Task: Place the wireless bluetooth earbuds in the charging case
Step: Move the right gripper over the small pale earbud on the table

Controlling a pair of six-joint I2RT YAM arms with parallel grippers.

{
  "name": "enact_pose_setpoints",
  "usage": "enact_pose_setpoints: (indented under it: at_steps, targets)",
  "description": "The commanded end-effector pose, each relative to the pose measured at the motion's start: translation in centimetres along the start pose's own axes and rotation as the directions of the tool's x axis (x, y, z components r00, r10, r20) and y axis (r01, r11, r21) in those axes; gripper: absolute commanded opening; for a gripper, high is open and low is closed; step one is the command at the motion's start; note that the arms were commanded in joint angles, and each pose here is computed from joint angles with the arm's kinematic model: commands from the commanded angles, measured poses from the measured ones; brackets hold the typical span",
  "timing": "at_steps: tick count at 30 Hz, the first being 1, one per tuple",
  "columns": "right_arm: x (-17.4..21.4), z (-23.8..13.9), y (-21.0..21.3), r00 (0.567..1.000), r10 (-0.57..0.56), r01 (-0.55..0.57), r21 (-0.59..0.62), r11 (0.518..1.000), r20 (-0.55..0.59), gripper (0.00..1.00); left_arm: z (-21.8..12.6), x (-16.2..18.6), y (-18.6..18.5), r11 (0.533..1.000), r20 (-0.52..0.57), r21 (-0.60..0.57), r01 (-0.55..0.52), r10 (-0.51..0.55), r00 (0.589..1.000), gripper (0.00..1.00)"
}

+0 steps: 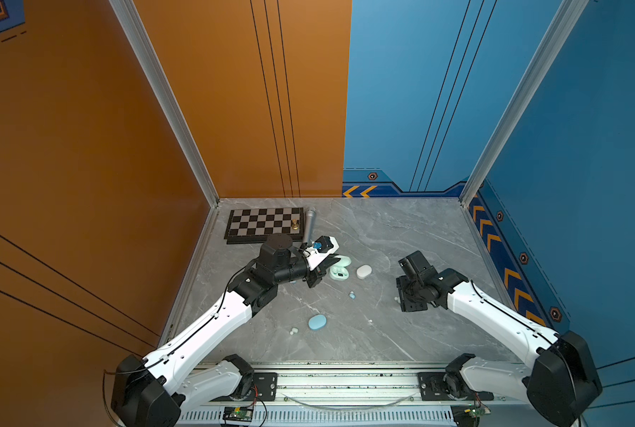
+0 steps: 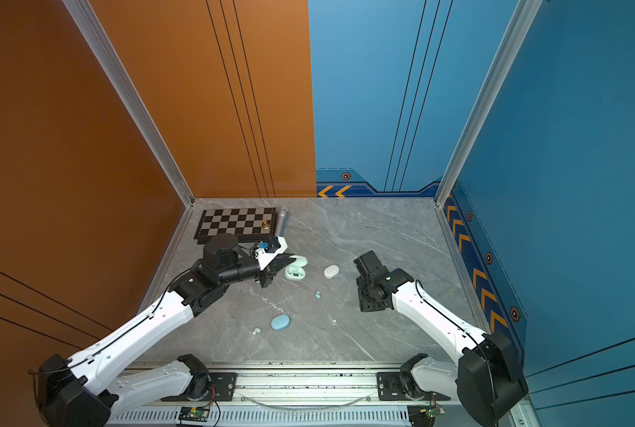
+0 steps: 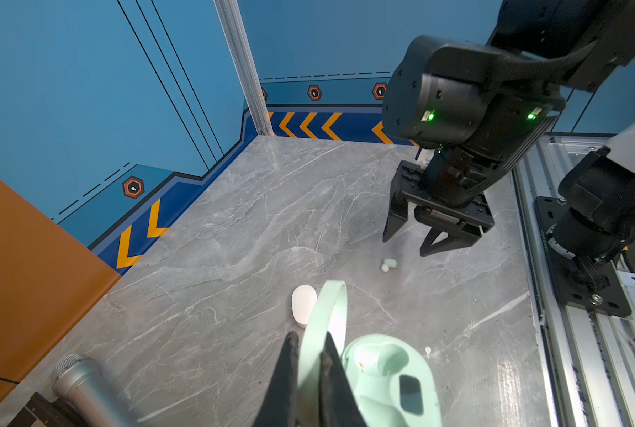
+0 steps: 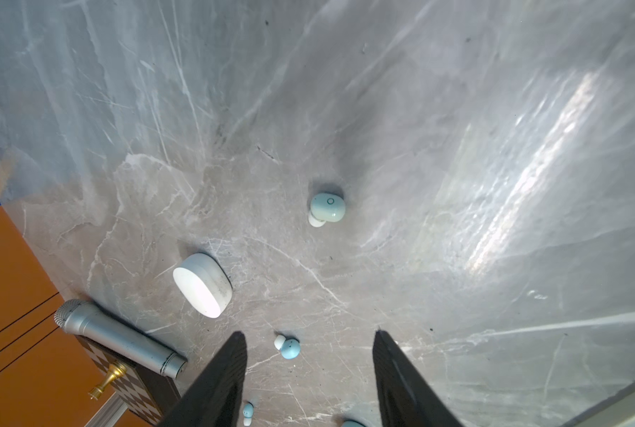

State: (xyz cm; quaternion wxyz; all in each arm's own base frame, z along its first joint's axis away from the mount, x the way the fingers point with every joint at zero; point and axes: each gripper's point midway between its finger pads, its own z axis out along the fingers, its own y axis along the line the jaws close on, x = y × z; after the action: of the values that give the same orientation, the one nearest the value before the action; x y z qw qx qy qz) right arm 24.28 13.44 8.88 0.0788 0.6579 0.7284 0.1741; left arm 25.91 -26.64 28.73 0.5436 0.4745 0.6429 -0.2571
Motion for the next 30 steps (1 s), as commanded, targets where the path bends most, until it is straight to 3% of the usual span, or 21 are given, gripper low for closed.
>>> enact_pose_setpoints:
  at_steps: [1, 14, 30]
  targets:
    - [-0.1, 1.6, 0.6, 0.991, 0.127, -0.126, -0.029, 0.992, 0.039, 0.6, -0.7, -0.3, -0.6, 0.999, 0.024, 0.005, -0.041, 0.04, 0.999, 0.0]
    - [-0.8, 6.4, 0.2, 0.989, 0.143, -0.145, 0.046, 0.988, 0.036, 0.61, -1.8, 0.6, -0.4, 0.998, -0.025, -0.025, -0.056, 0.056, 0.998, 0.0]
    - [-4.9, 7.1, 0.3, 0.991, 0.123, -0.128, 0.077, 0.989, 0.061, 0.6, -0.6, 0.6, 0.4, 0.999, -0.055, -0.024, -0.03, 0.029, 0.998, 0.0]
